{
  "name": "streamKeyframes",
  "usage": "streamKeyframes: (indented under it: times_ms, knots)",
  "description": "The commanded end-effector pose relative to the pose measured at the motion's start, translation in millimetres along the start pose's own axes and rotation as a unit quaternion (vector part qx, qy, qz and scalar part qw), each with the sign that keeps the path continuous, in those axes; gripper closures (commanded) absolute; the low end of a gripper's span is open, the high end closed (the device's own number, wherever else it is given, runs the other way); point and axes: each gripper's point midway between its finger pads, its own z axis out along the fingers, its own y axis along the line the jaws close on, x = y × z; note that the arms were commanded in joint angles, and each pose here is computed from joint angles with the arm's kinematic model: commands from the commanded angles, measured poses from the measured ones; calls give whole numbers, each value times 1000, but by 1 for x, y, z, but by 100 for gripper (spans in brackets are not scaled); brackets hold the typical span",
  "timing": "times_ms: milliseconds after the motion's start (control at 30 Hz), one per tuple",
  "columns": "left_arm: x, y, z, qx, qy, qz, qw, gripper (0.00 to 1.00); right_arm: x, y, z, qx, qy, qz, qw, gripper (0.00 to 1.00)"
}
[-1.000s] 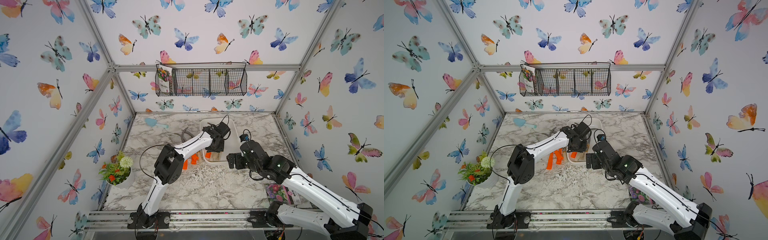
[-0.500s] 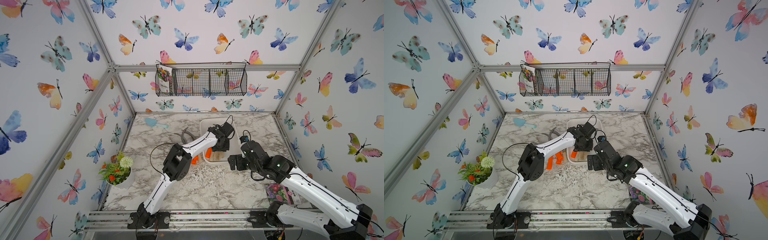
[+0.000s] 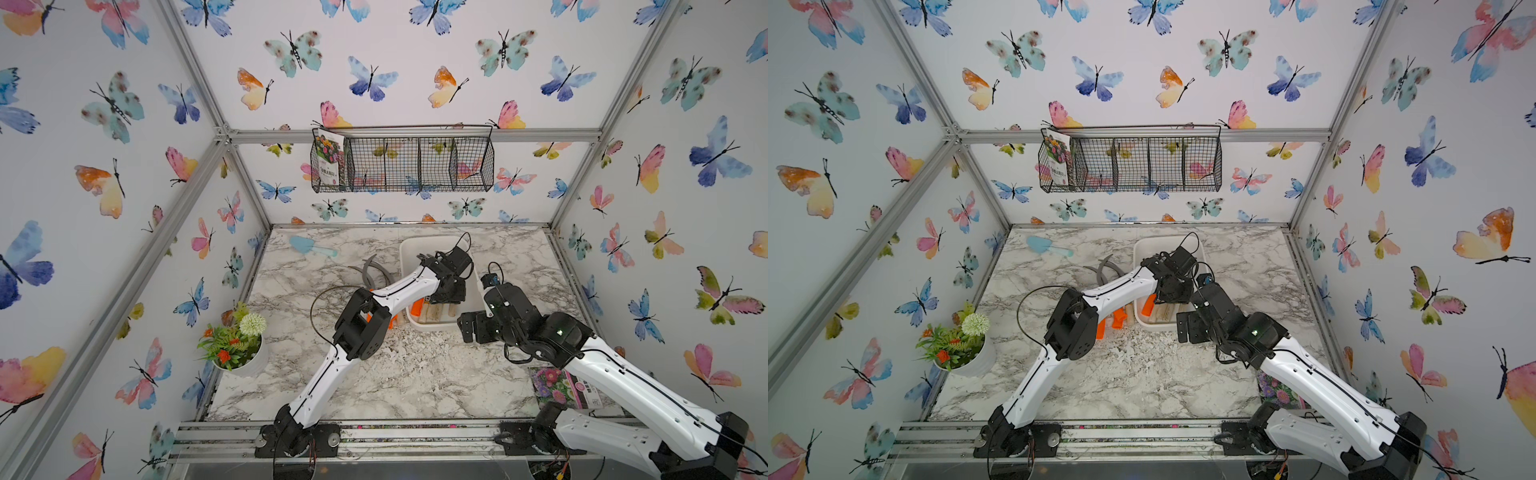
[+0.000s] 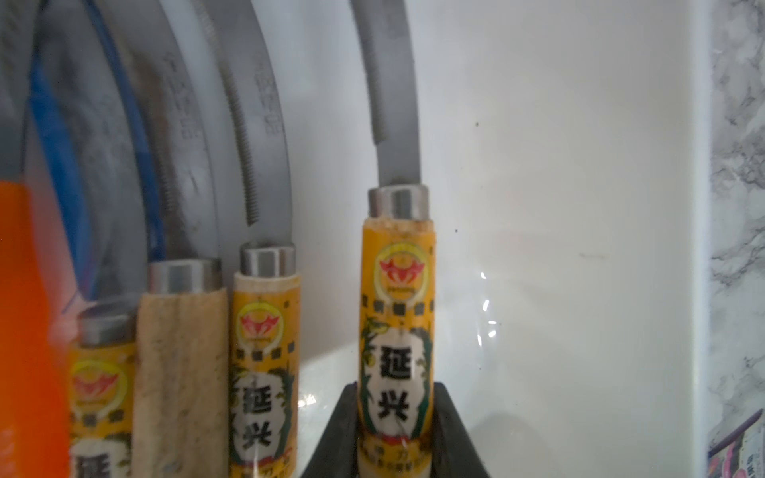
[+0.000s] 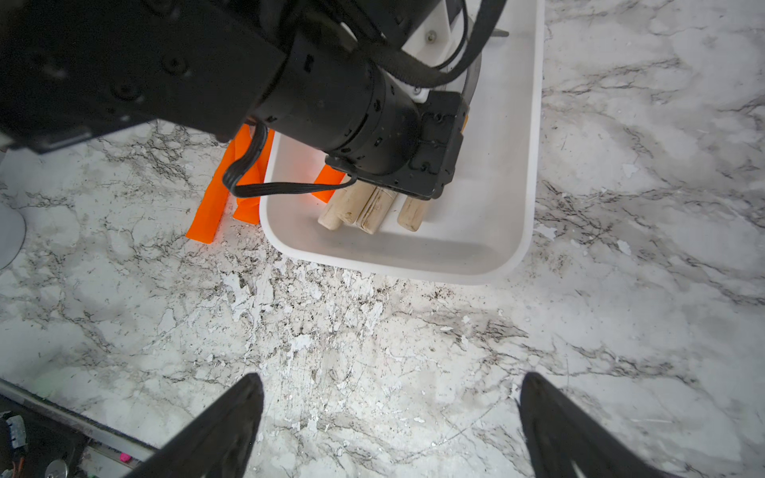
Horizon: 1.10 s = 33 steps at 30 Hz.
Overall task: Put small sickles into storage boxes
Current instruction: Place the sickle in the storage box.
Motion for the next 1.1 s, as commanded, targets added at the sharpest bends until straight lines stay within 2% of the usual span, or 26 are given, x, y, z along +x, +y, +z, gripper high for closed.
streamKeyframes:
  times_ms: [0,267,433,767,1067]
  knots:
    - [-3,-10,-4,19,-6,4,1000,60,7,-4,0,1,12,-5,1000,2]
    - [-13,-14,-29,19,-32,16,999,31,1,1,1,-6,8,-10,1000,1]
    - [-18,-8,-49,13,-49,18,999,3,-4,3,-1,-8,1,-12,1000,2]
    - [-23,6,-83,8,-71,19,997,2,-15,13,0,-23,-9,-18,1000,2]
    - [-18,35,-108,-26,-73,9,997,2,-18,29,9,-51,0,-10,999,2]
